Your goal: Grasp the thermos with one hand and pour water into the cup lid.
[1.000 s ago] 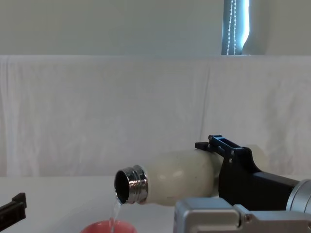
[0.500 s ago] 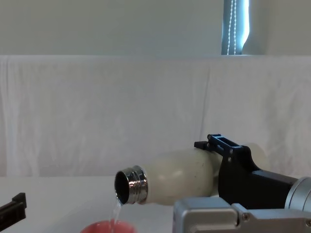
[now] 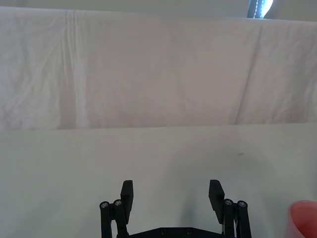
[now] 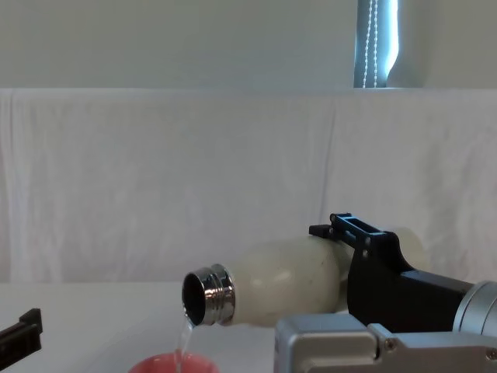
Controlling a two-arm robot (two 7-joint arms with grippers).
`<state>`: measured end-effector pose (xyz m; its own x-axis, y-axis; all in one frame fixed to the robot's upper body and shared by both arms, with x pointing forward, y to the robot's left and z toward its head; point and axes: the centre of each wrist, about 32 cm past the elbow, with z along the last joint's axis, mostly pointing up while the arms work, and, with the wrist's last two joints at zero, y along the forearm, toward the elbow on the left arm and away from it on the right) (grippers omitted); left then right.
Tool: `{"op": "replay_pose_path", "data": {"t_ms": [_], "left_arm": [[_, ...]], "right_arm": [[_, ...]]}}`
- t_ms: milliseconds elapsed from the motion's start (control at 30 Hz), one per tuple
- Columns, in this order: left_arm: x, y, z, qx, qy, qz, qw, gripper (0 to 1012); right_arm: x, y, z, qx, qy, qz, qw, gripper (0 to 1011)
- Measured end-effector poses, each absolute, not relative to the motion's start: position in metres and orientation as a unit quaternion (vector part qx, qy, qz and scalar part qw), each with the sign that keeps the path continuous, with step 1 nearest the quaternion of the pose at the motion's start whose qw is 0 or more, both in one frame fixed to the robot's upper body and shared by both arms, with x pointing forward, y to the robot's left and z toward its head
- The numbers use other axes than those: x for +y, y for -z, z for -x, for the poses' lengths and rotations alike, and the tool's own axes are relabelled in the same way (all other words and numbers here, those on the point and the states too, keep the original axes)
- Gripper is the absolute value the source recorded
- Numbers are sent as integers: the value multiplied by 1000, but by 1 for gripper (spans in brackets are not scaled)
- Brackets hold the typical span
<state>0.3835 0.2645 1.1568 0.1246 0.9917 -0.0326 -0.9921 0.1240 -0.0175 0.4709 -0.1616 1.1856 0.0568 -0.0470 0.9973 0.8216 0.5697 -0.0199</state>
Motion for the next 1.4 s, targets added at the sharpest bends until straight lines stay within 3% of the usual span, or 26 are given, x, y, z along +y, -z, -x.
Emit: {"op": "replay_pose_path", "data": {"t_ms": [733, 1400], "left_arm": [[265, -1157, -383, 6, -662, 17, 750, 1001], [265, -1157, -384, 6, -662, 17, 750, 1001]], "right_arm": [[-161, -1186, -468, -568, 346, 316, 676, 959], [-159, -1183, -461, -530, 371, 277, 711, 959]]}}
